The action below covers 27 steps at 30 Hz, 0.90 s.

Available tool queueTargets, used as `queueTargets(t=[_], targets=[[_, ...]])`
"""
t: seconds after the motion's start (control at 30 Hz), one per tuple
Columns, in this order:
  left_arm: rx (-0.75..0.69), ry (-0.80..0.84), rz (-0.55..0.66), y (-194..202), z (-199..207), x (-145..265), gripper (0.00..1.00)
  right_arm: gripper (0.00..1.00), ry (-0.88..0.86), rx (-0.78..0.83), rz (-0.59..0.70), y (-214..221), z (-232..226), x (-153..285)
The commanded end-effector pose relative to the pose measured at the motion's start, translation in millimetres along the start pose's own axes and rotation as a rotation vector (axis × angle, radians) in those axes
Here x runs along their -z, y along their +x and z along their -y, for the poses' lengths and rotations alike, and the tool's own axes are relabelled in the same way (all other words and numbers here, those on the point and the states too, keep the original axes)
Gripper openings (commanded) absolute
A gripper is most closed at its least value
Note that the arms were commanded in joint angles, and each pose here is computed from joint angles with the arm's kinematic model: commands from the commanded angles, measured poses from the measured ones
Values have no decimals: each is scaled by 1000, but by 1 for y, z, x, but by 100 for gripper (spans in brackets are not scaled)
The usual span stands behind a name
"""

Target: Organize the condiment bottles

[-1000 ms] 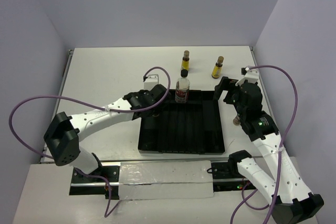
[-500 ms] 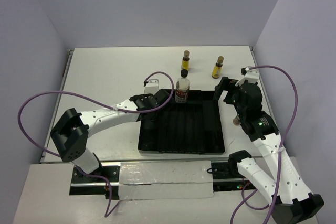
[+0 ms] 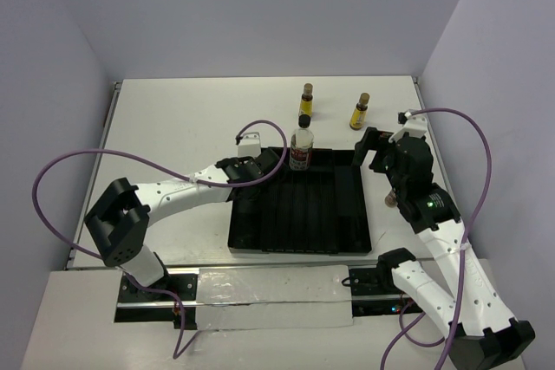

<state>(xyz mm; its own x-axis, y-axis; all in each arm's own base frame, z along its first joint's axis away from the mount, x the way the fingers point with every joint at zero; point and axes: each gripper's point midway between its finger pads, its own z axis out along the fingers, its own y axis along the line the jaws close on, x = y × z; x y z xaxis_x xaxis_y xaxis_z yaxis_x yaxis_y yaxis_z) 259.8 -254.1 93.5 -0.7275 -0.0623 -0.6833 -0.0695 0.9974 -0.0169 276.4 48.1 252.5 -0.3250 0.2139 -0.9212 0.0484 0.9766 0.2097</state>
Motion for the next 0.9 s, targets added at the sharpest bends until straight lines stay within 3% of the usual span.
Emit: queueTargets(t=[0.0,0.07,0.2,0.4,0.63,0.87], targets=[[-10,-32,-10,7,-11,1,67,100,97,8,11,-14,14,5],[-4,-31,-3,4,-11,4,80,100,180,21,-1,-12,29,7],[-10,-27,5,-6,-9,11,91,100,294,40,-7,-16,49,15],[25,3,82,-46,-9,45,93,100,470,95,-84,7,82,11],[105,112,220,-107,-14,104,93,100,525,94,-197,48,105,-1],[133,131,294,-131,-24,125,92,100,558,79,-293,83,123,-6]])
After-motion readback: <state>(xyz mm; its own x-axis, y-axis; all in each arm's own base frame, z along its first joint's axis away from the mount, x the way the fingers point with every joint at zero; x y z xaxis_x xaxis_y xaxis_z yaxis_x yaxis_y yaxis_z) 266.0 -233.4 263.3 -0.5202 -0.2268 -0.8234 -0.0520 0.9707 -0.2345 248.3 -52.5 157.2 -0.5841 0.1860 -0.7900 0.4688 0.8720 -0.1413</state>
